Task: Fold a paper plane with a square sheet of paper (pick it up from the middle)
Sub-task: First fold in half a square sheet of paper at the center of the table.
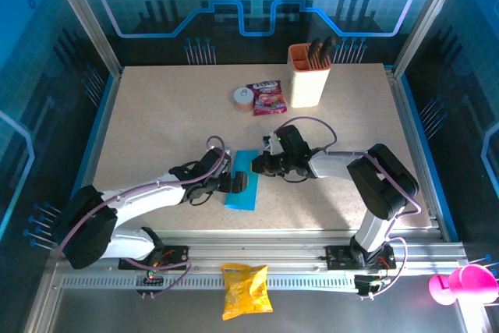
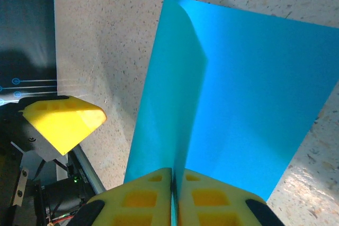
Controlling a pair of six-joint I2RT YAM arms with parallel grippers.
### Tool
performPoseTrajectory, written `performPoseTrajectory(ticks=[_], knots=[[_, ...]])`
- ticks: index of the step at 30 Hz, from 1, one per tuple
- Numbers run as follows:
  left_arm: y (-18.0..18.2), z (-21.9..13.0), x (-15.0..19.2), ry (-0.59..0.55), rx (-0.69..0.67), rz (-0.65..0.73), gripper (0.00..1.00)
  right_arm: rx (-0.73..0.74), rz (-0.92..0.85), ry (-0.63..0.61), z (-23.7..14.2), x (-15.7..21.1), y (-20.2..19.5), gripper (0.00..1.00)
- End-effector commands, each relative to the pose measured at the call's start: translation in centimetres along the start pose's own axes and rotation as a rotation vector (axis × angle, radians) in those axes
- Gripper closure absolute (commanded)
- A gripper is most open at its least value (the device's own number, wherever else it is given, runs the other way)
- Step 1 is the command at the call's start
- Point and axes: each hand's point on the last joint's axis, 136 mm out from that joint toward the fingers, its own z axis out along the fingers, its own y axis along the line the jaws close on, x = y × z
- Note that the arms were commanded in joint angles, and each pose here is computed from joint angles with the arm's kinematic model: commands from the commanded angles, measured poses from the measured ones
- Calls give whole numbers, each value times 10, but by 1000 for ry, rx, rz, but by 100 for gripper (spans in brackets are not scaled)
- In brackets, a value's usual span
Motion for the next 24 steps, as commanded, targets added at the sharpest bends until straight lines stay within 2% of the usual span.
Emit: performPoseTrajectory(ticks=[1,9,16,24], knots=[[1,-1,-1,17,-9,43,0,30,-7,19,5,2,-3,89],[8,-6,-10,-32,-8,-4,0,62,1,44,14,4,-14,88],[22,3,-14,16,5,-60,0,58,7,32,22,-8,-12,87],[15,14,-12,34,51,-74,0,61,20,33,26,-11,-14,86]])
